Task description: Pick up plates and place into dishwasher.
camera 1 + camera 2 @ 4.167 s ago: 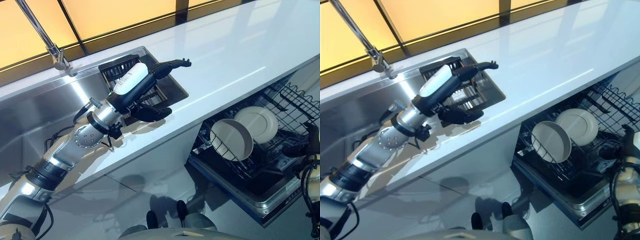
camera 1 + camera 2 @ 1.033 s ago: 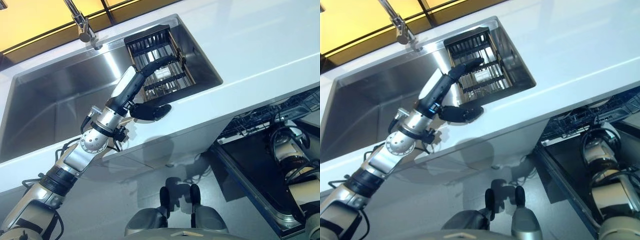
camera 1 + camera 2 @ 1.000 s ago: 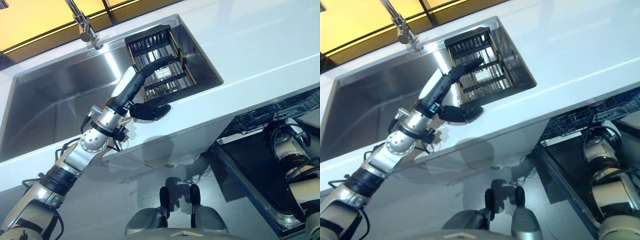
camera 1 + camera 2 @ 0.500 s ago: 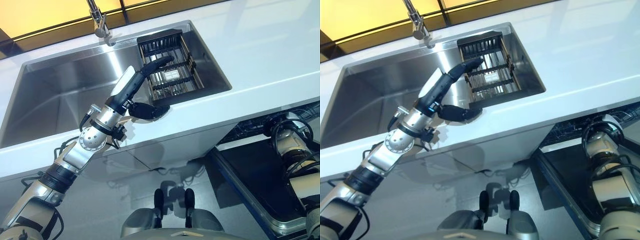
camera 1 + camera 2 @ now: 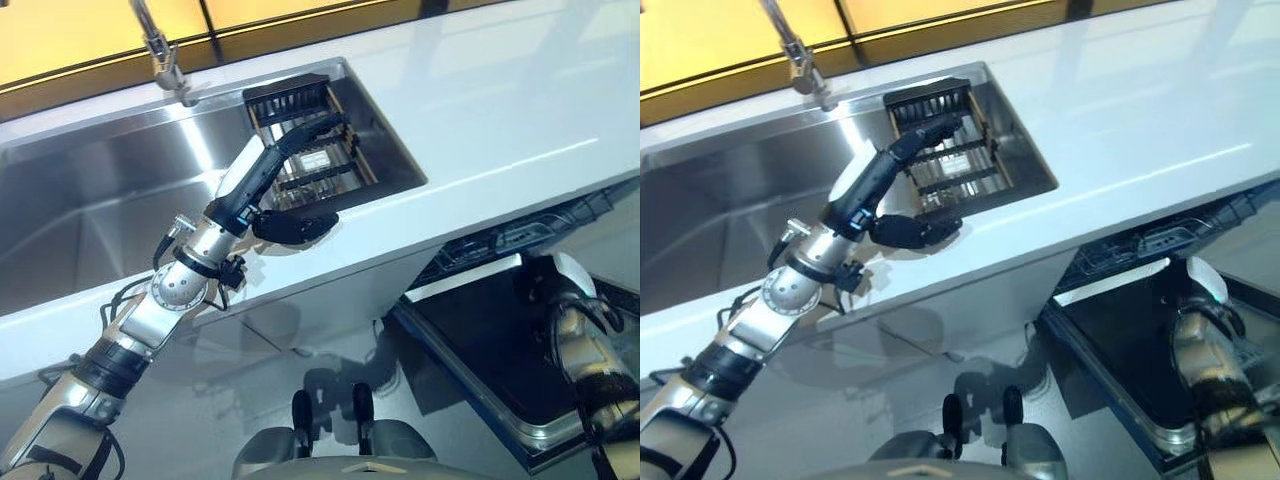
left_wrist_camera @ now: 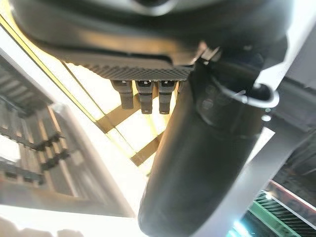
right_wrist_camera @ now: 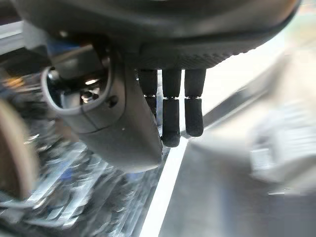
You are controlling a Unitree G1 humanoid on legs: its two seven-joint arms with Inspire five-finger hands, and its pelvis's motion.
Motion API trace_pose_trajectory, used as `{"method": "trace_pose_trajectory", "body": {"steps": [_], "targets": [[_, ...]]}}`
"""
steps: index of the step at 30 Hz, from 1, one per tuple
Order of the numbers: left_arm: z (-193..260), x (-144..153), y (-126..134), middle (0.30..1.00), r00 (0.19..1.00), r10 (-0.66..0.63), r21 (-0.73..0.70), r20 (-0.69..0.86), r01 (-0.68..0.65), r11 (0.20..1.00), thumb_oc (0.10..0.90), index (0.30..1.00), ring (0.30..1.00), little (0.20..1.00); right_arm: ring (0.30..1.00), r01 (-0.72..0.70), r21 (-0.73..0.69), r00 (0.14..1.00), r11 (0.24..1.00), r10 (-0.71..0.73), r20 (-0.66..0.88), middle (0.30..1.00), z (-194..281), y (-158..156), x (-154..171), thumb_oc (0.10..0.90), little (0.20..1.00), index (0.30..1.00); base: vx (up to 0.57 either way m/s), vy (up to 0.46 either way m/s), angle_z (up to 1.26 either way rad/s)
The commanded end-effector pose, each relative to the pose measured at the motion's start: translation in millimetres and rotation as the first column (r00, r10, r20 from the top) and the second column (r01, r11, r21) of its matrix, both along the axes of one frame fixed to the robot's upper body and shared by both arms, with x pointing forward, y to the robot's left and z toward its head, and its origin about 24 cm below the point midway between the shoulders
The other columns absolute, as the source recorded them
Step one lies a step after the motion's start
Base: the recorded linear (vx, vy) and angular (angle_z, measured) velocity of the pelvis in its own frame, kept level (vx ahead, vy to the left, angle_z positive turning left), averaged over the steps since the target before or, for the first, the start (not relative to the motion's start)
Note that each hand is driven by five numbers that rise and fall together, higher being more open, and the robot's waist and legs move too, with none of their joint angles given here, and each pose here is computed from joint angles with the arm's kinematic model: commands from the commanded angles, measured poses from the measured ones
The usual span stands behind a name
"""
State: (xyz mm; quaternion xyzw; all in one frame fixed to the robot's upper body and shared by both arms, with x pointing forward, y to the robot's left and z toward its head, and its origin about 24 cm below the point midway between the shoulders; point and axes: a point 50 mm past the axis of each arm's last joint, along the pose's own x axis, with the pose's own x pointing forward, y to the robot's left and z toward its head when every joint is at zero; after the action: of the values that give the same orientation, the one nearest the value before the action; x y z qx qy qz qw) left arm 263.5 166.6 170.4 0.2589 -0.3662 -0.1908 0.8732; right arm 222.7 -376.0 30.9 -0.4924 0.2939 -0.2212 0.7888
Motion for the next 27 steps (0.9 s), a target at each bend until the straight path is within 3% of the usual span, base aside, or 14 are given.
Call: {"method": "trace_pose_trajectory", "body": {"steps": [1, 10, 14, 17, 19, 21, 23, 25, 27], "targets": [[32, -7, -1, 0.9, 0.981, -0.051, -0.113, 0.186, 0.073, 0.991, 0.8, 0.9, 0.9, 0.9, 0.9, 0.128, -0.213, 0.992, 0.969, -0.125, 0.03, 0.9, 36, -42, -21, 0.8, 0.9, 0.9, -0.01, 0.082, -0.31], [26, -7, 2, 0.9, 0.987, -0.034, -0.125, 0.159, 0.054, 0.991, 0.8, 0.9, 0.9, 0.9, 0.9, 0.198, -0.342, 0.979, 0.919, -0.165, 0.123, 0.9, 28, -43, -75, 0.8, 0.9, 0.9, -0.01, 0.044, -0.36], [27, -5, 1, 0.9, 0.988, -0.032, -0.136, 0.153, 0.053, 0.989, 0.8, 0.9, 0.9, 0.9, 0.9, 0.274, -0.28, 0.956, 0.92, -0.229, 0.182, 0.9, 11, -43, -94, 0.8, 0.9, 0.9, 0.0, 0.021, -0.26], [27, -4, 1, 0.9, 0.988, -0.047, -0.133, 0.145, 0.066, 0.989, 0.8, 0.9, 0.9, 0.9, 0.9, 0.357, -0.105, 0.909, 0.928, -0.32, 0.266, 0.9, -7, -40, -108, 0.8, 0.9, 0.9, 0.0, -0.008, -0.18], [27, -3, -2, 0.9, 0.989, -0.063, -0.127, 0.134, 0.08, 0.989, 0.8, 0.9, 0.9, 0.9, 0.9, 0.392, 0.162, 0.818, 0.906, -0.423, 0.39, 0.9, -20, -29, -107, 0.8, 0.9, 0.9, 0.0, -0.011, -0.03], [27, -2, -4, 0.9, 0.989, -0.073, -0.123, 0.127, 0.088, 0.989, 0.8, 0.9, 0.9, 0.9, 0.9, 0.302, 0.48, 0.697, 0.823, -0.535, 0.478, 0.9, -31, -12, -95, 0.8, 0.9, 0.9, 0.01, -0.024, -0.05], [27, 0, -7, 0.9, 0.989, -0.084, -0.12, 0.122, 0.099, 0.988, 0.8, 0.9, 0.9, 0.9, 0.9, 0.117, 0.73, 0.586, 0.673, -0.641, 0.496, 0.9, -44, 9, -85, 0.8, 0.9, 0.9, 0.0, -0.014, -0.02], [30, 3, -9, 0.9, 0.988, -0.097, -0.119, 0.119, 0.111, 0.987, 0.8, 0.9, 0.9, 0.9, 0.9, 0.014, 0.817, 0.532, 0.576, -0.696, 0.482, 0.9, -59, 21, -82, 0.8, 0.9, 0.9, 0.0, 0.0, 0.0], [32, 5, -9, 0.9, 0.988, -0.106, -0.116, 0.116, 0.12, 0.986, 0.8, 0.9, 0.9, 0.9, 0.9, -0.012, 0.844, 0.486, 0.536, -0.735, 0.473, 0.9, -66, 18, -88, 0.8, 0.9, 0.9, 0.02, -0.021, -0.05]]}}
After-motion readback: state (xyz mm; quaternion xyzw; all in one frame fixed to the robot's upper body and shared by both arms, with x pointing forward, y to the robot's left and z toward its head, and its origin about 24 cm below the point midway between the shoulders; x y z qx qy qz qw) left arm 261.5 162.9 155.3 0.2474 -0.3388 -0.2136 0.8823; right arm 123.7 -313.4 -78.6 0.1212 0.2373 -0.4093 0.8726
